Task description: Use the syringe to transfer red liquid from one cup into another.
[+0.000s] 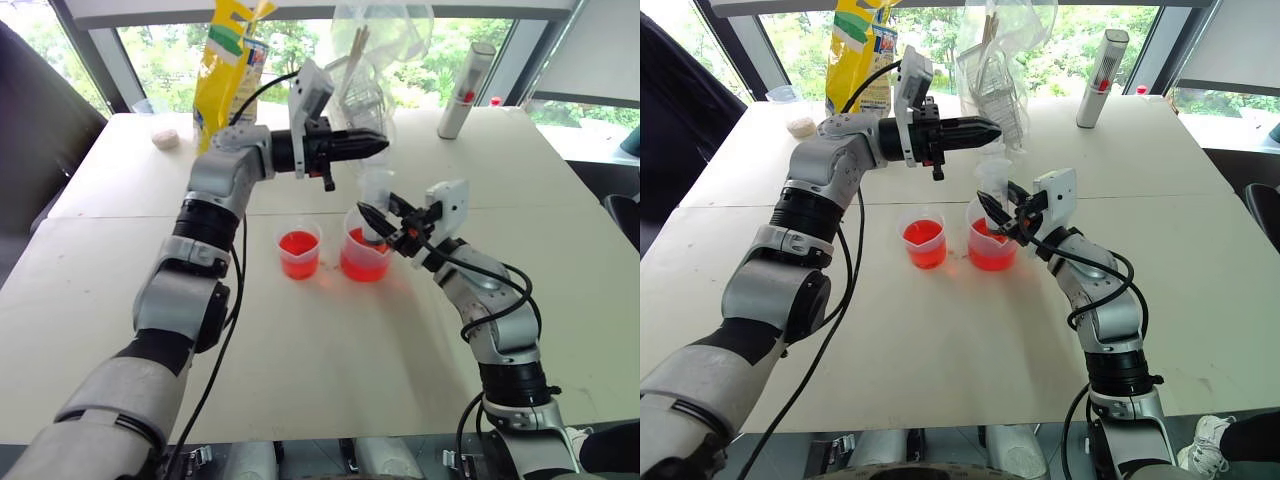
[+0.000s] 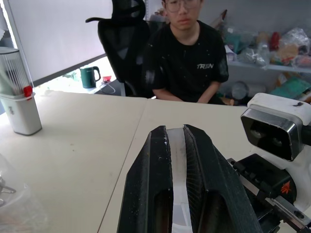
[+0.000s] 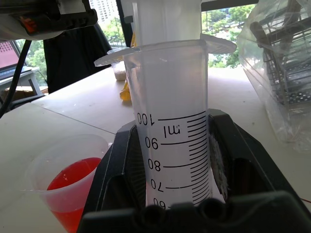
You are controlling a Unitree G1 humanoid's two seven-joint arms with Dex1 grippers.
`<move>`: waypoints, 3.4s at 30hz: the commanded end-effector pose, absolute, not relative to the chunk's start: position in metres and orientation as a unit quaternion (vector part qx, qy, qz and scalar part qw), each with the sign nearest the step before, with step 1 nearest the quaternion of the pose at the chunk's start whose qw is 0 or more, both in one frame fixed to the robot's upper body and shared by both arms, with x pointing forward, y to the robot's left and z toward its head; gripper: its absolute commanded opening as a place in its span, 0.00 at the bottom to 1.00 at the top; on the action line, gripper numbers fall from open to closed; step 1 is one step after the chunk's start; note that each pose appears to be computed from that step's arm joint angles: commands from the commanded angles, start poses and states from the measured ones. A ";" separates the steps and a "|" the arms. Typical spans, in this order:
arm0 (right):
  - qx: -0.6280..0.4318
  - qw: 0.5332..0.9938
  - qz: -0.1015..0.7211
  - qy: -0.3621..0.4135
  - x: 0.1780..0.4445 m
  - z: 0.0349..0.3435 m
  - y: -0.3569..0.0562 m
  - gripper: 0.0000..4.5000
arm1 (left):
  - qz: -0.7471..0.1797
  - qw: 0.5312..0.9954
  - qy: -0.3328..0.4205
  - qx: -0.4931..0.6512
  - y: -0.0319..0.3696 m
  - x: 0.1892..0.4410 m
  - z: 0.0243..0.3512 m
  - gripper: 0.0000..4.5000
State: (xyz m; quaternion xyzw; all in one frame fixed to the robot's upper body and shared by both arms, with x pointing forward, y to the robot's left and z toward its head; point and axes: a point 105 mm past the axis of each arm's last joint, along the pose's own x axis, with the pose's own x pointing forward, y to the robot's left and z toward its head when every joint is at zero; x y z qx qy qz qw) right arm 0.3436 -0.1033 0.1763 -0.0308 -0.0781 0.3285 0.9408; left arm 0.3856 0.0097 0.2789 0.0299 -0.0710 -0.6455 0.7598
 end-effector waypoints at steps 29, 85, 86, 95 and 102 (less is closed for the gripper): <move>-0.057 0.923 0.340 -0.170 0.341 0.245 -0.092 0.31 | -0.563 0.817 -0.118 0.041 0.118 0.362 0.310 0.98; -0.015 0.858 0.483 -0.174 0.336 0.234 0.002 0.31 | -0.587 0.802 -0.106 0.018 0.118 0.341 0.322 0.02; -0.015 0.858 0.483 -0.175 0.336 0.235 0.002 0.31 | -0.588 0.802 -0.102 0.022 0.117 0.341 0.320 0.02; -0.005 0.854 0.482 -0.194 0.331 0.249 0.002 0.31 | -0.590 0.803 -0.079 0.036 0.115 0.339 0.307 0.02; -0.005 0.852 0.480 -0.208 0.330 0.262 0.001 0.31 | -0.585 0.807 -0.073 0.037 0.114 0.341 0.299 0.02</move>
